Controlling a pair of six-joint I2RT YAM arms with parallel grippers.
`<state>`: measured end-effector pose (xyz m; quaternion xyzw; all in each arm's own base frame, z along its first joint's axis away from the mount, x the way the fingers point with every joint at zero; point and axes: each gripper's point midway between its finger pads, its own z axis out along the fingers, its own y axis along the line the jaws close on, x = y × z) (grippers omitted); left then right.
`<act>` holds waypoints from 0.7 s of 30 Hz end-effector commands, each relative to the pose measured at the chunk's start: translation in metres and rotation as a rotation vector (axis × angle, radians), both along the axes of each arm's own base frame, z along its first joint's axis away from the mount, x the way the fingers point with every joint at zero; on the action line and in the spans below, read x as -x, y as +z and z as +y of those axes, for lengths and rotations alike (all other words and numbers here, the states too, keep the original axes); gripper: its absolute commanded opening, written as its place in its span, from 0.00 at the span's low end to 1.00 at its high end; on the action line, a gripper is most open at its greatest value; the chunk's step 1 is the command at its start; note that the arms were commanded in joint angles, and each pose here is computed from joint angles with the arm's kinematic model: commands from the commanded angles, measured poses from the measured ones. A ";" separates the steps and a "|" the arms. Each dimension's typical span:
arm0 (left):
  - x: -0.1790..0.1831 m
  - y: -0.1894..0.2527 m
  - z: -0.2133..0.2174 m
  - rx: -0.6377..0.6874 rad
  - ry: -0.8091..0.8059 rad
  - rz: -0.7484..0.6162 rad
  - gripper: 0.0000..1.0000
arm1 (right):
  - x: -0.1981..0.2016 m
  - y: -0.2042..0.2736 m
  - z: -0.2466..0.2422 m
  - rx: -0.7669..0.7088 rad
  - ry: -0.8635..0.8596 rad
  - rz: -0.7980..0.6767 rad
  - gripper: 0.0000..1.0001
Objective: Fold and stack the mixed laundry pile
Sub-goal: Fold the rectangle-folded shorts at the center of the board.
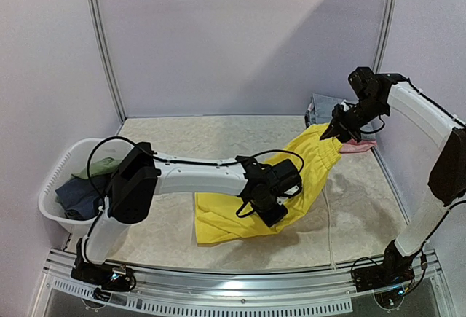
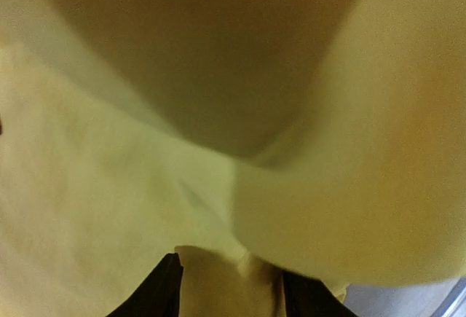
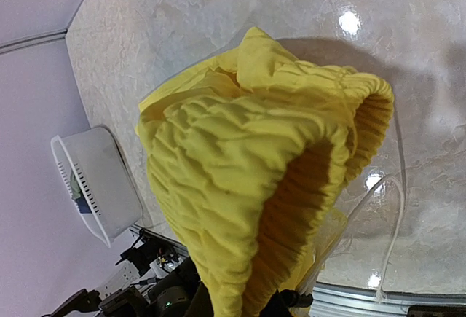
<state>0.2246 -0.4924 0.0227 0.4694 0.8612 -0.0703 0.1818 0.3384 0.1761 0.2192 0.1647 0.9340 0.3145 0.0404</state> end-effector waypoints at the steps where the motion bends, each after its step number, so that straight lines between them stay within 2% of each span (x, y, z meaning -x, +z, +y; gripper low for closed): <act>1: -0.012 0.061 0.018 0.083 0.083 -0.033 0.52 | 0.003 0.018 0.007 -0.037 0.022 -0.036 0.00; 7: -0.027 0.099 0.085 0.139 0.284 -0.026 0.62 | 0.001 0.017 0.012 -0.009 0.045 -0.052 0.00; 14: -0.028 0.077 0.195 0.086 0.556 0.038 0.62 | 0.000 0.015 0.028 0.052 0.093 -0.064 0.00; 21: -0.019 0.040 0.266 0.019 0.738 0.117 0.57 | 0.000 0.012 0.069 0.071 0.166 -0.085 0.00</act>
